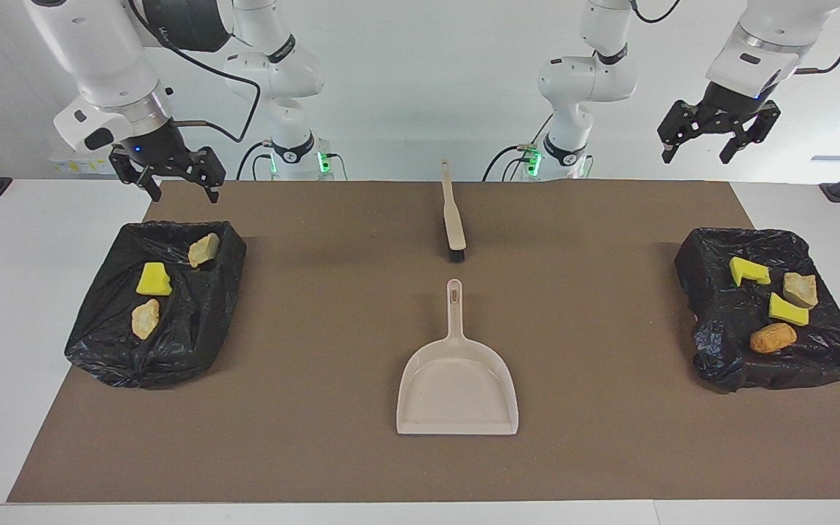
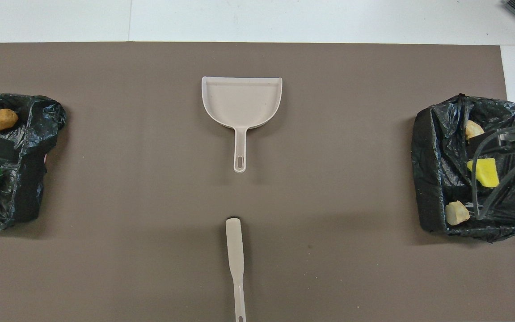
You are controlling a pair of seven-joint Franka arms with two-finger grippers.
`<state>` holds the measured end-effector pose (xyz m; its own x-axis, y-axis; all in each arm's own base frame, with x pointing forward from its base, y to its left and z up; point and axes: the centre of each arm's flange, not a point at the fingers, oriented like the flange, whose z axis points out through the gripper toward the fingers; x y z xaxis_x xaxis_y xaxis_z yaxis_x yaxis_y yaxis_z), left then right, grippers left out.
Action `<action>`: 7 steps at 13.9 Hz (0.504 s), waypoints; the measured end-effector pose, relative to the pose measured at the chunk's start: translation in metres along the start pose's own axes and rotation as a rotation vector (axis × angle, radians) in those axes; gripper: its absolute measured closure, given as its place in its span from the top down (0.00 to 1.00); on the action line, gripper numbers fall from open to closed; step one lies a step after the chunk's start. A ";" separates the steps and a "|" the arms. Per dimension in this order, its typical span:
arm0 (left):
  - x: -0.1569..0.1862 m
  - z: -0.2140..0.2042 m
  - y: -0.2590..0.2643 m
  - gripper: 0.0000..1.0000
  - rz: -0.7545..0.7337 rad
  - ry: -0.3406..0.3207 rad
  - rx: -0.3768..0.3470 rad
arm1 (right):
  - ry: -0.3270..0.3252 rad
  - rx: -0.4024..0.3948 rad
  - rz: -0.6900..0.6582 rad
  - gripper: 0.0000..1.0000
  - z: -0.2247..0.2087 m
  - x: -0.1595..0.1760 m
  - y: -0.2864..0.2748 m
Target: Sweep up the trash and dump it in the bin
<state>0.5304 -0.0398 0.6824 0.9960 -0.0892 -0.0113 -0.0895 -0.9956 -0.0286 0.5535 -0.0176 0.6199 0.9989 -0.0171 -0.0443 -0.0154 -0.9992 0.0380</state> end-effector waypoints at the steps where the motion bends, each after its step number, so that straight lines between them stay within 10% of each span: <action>1: -0.001 -0.002 0.000 1.00 0.001 0.002 0.000 | 0.000 0.000 0.000 1.00 0.000 0.000 0.000; 7: -0.006 -0.007 0.000 1.00 0.000 0.005 0.000 | 0.000 0.000 0.000 1.00 0.000 0.000 0.000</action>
<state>0.5246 -0.0398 0.6894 0.9959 -0.0898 -0.0064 -0.0899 -0.9955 -0.0285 0.5535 -0.0176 0.6199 0.9989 -0.0171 -0.0443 -0.0154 -0.9992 0.0380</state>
